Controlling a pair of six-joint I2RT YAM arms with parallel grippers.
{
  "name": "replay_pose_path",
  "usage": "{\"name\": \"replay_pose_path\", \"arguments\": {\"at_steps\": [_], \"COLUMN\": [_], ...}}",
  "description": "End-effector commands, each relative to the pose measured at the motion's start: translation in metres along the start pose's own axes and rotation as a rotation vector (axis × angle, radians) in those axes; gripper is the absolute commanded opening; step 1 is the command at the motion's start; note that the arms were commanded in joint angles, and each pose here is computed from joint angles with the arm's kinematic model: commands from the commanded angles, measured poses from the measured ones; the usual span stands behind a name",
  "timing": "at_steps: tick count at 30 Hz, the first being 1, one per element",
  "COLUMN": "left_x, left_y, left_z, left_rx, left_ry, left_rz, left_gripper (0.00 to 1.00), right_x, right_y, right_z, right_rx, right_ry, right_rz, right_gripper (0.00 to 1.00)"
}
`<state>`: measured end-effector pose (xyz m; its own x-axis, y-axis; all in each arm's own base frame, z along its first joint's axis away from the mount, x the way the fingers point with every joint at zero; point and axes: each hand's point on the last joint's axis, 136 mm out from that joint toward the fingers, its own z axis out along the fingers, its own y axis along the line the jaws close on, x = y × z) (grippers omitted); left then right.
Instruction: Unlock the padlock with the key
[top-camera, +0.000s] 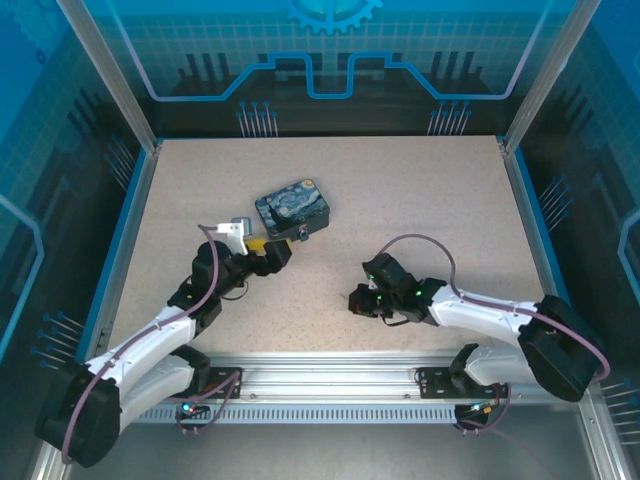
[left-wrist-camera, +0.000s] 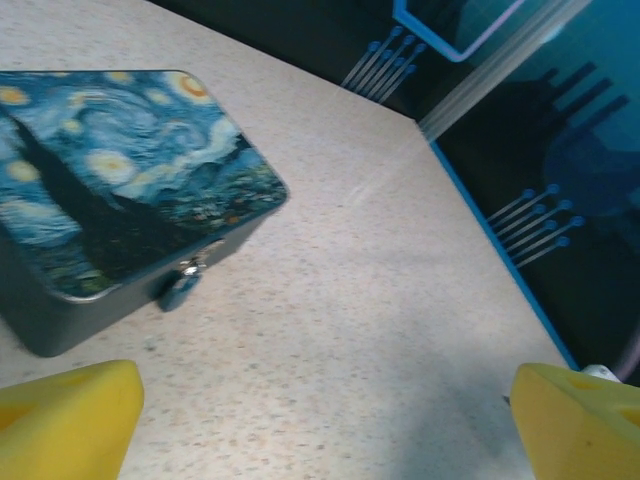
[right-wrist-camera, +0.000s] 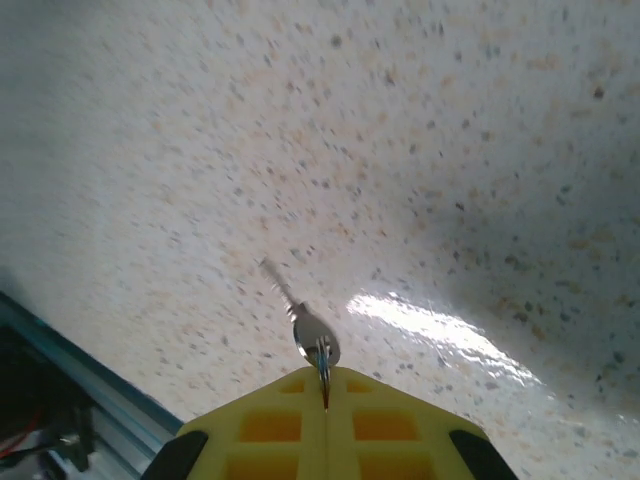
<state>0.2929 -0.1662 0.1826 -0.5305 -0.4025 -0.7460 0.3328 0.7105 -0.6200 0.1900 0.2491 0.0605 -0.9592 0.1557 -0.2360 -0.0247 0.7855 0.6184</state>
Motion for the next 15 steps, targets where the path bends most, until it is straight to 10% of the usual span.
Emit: {"name": "replay_pose_path", "arguments": {"at_steps": [1, 9, 15], "left_x": [-0.019, -0.011, -0.013], "left_y": [-0.051, -0.104, -0.107], "left_z": [0.001, 0.013, 0.026], "left_rx": [0.195, 0.328, 0.304], "left_ry": [-0.031, 0.005, 0.061], "left_rz": [-0.01, 0.025, -0.256], "left_gripper": [0.92, 0.85, 0.85], "right_x": [-0.035, -0.067, -0.076], "right_y": [0.036, 0.073, 0.086], "right_z": [-0.018, -0.066, -0.089], "right_rx": [-0.199, -0.358, -0.422], "right_ry": [-0.169, -0.356, -0.421], "right_rz": [0.06, 0.055, -0.037], "right_gripper": [0.0, 0.0, 0.0]}}
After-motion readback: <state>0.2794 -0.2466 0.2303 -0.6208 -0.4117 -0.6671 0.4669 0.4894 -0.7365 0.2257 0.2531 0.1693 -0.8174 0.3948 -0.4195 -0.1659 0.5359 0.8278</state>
